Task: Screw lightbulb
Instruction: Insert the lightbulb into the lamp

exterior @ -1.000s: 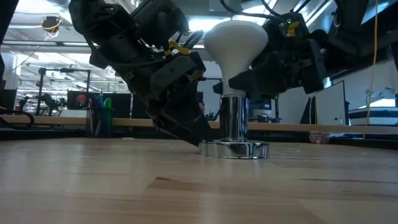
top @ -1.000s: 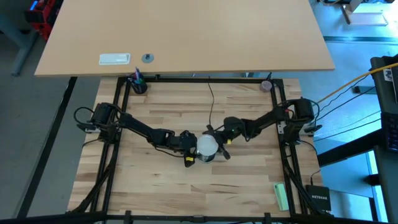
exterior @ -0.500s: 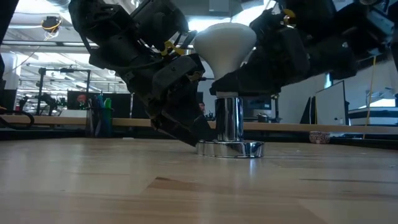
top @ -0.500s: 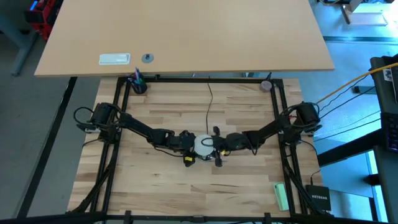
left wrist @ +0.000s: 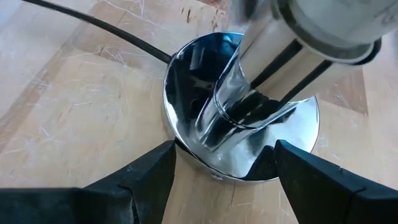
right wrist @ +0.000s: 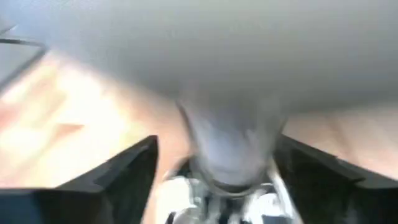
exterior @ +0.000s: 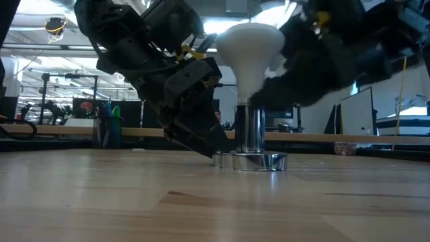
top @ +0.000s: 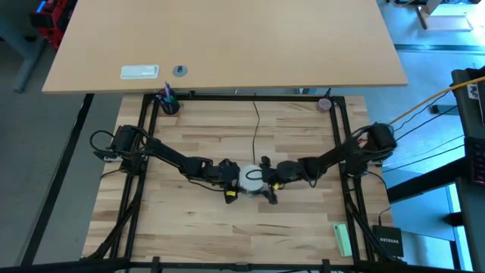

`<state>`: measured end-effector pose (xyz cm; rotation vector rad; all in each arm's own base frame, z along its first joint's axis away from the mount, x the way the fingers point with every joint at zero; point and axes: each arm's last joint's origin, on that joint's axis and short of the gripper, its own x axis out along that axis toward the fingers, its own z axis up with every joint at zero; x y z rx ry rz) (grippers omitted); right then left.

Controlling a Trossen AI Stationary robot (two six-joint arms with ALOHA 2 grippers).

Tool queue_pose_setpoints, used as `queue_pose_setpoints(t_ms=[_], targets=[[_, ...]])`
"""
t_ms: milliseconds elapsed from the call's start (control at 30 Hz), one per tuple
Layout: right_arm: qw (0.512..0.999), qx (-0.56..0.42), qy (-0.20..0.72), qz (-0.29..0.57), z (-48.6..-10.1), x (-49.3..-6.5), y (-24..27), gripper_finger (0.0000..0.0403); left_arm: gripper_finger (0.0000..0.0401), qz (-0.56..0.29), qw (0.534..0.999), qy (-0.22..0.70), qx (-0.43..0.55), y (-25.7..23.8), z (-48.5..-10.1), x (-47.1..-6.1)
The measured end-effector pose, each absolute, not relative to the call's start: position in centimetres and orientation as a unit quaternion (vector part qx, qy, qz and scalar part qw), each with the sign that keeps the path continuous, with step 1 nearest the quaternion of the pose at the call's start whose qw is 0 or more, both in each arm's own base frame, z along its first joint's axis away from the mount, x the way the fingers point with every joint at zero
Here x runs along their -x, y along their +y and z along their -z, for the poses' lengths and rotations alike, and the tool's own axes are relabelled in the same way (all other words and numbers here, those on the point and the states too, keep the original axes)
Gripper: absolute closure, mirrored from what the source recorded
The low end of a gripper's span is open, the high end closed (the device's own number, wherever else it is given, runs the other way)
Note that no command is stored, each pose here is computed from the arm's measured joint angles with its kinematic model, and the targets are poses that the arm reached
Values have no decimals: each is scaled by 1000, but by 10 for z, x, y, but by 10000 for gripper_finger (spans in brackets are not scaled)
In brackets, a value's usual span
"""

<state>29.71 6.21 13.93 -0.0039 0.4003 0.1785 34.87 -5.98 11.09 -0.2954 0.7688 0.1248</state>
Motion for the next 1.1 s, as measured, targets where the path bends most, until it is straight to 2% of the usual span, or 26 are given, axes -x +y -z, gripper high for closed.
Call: queue_pose_setpoints(t_ms=[100,233,400,533,800,967,1100], targets=[[975,-2,198,-103,-159,-284,60,38,141,-60,915,373,143,-60,-111,-349],[969,2,229,-93,-156,-261,51,30,141,-60,915,374,141,-60,-111,-349],[980,19,181,-76,-141,-251,27,52,141,-58,915,374,137,-60,-111,-349],[984,4,131,-117,-136,-260,14,72,141,-57,916,374,135,-60,-111,-349],[970,-6,126,-210,-122,-292,15,91,141,-57,916,374,134,-60,-111,-349],[970,18,103,-219,-130,-301,15,113,141,-55,917,374,130,-60,-111,-349],[969,26,100,-223,-132,-304,15,147,141,-54,917,374,127,-60,-111,-349]])
